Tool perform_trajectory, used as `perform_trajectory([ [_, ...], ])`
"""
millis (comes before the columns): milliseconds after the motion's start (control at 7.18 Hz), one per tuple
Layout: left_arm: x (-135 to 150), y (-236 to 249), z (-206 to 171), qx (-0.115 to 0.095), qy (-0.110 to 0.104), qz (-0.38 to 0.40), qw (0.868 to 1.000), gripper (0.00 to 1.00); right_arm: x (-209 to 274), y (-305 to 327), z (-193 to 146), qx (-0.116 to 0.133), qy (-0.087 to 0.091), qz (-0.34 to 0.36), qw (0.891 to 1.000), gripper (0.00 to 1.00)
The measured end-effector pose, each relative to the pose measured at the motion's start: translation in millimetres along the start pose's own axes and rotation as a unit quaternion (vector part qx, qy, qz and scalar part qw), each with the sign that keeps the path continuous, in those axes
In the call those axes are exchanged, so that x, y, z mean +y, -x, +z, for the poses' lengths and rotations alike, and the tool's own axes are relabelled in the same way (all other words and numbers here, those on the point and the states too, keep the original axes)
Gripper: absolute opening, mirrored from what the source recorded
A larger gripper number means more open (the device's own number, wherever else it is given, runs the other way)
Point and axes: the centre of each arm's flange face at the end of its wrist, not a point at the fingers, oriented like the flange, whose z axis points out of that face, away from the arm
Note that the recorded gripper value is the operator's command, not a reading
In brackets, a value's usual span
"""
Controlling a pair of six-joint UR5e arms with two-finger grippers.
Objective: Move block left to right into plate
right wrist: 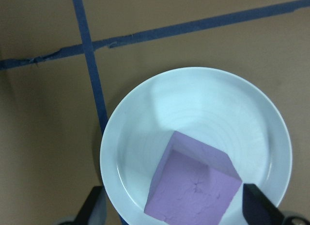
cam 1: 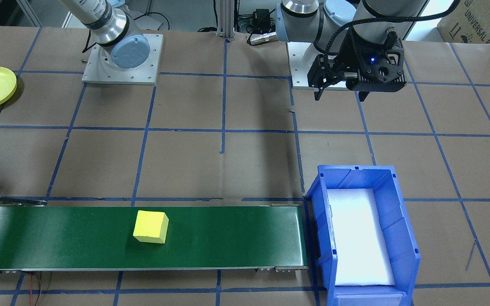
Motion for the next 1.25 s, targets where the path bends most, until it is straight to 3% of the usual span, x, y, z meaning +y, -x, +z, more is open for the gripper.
perform_trajectory([
  [279,0,0,0,0.001,0.001,0.0,1.0,1.0,-46,42,-48,0.009,-0.037,-0.031,0.999,1.0],
  [557,1,-1,-1,0.002,0.001,0.0,1.0,1.0,-99,130,-65,-0.007,-0.061,-0.067,0.996,1.0],
  [975,1,-1,-1,0.002,0.001,0.001,1.0,1.0,-136,237,-58,-0.053,-0.07,-0.068,0.994,1.0],
  [1254,1,-1,-1,0.002,0.001,0.001,1.0,1.0,-143,287,-43,-0.097,-0.062,-0.055,0.992,1.0],
])
